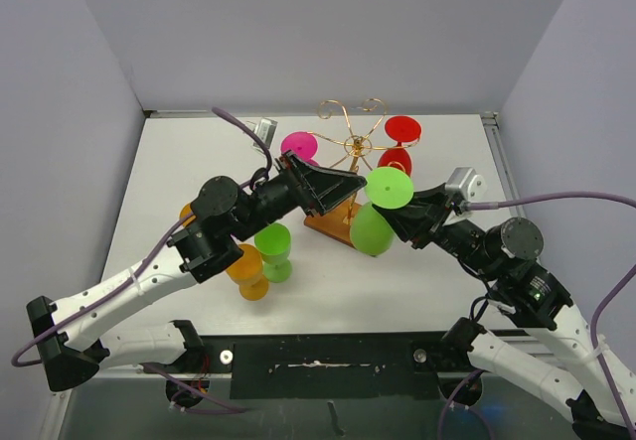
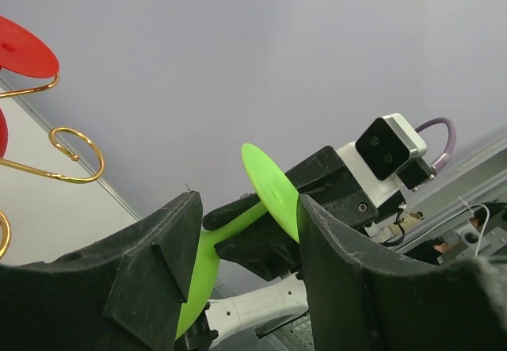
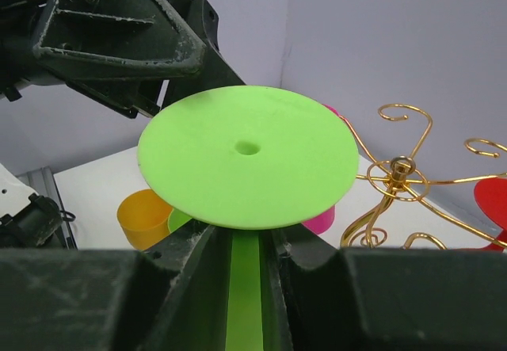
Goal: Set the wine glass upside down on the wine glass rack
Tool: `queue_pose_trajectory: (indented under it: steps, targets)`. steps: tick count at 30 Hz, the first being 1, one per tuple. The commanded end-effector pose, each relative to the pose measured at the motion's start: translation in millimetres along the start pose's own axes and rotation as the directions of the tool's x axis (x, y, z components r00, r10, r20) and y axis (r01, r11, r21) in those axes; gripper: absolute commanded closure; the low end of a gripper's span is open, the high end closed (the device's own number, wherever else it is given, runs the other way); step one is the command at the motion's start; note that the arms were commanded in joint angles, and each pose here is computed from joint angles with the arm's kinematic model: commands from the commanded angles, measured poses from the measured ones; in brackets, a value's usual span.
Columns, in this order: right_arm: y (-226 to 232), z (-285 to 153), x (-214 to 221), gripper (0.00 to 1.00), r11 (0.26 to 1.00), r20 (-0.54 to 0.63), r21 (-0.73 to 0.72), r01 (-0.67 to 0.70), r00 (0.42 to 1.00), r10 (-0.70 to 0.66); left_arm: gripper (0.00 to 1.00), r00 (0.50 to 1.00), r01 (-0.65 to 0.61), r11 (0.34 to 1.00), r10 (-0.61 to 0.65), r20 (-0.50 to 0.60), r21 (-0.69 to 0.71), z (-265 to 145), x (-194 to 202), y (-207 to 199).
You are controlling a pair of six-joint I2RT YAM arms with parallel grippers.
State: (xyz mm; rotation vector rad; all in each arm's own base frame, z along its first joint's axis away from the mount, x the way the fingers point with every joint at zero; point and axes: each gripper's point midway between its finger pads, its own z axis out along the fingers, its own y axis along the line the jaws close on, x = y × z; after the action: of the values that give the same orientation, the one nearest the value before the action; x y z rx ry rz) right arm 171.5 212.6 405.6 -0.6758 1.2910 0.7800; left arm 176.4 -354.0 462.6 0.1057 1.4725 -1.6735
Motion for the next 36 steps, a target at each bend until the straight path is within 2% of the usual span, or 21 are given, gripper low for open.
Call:
queue_pose_trajectory:
  steps: [1, 8, 16, 18, 21, 23, 28, 32, 34, 36]
  targets:
    - [8, 5, -27, 1.0, 0.998, 0.107, -0.045, 0.045, 0.993, -0.04, 0.5, 0.997, 0.032, 0.997, -0.036, 0.063, 0.075, -1, -18, -22]
    - [11, 12, -20, 1.0, 0.995, 0.107, -0.075, 0.059, 0.993, -0.051, 0.61, 0.991, 0.106, 0.989, -0.114, 0.074, 0.101, -6, -15, -20]
    - [14, 19, -9, 1.0, 0.992, 0.078, -0.105, 0.068, 0.995, -0.06, 0.78, 0.985, 0.157, 0.982, -0.164, 0.06, 0.109, -9, -13, -22]
    - [14, 22, -5, 1.0, 0.992, 0.064, -0.107, 0.069, 0.996, -0.063, 0.85, 0.983, 0.171, 0.979, -0.178, 0.055, 0.11, -10, -12, -22]
    - [14, 24, -1, 0.99, 0.991, 0.049, -0.113, 0.069, 0.997, -0.064, 1.0, 0.978, 0.197, 0.976, -0.203, 0.054, 0.097, -10, -11, -19]
    - [14, 24, 2, 0.97, 0.991, 0.04, -0.114, 0.066, 0.997, -0.062, 1.0, 0.966, 0.241, 0.964, -0.249, 0.064, 0.117, -13, -13, -19]
    - [13, 21, 3, 0.87, 0.994, 0.023, -0.101, 0.044, 0.999, -0.042, 1.0, 0.938, 0.328, 0.937, -0.339, 0.079, 0.123, -14, -19, -20]
    - [12, 16, -2, 0.72, 0.997, 0.03, -0.082, 0.016, 0.999, -0.013, 1.0, 0.926, 0.348, 0.936, -0.352, 0.135, 0.052, -12, -31, -14]
    - [9, 13, -2, 0.58, 0.998, 0.027, -0.061, -0.002, 1.0, 0.004, 1.0, 0.922, 0.356, 0.934, -0.355, 0.156, 0.023, -13, -34, -11]
    - [7, 9, -1, 0.5, 0.999, 0.022, -0.044, -0.012, 1.0, 0.013, 1.0, 0.917, 0.359, 0.933, -0.356, 0.18, 0.012, -12, -40, -10]
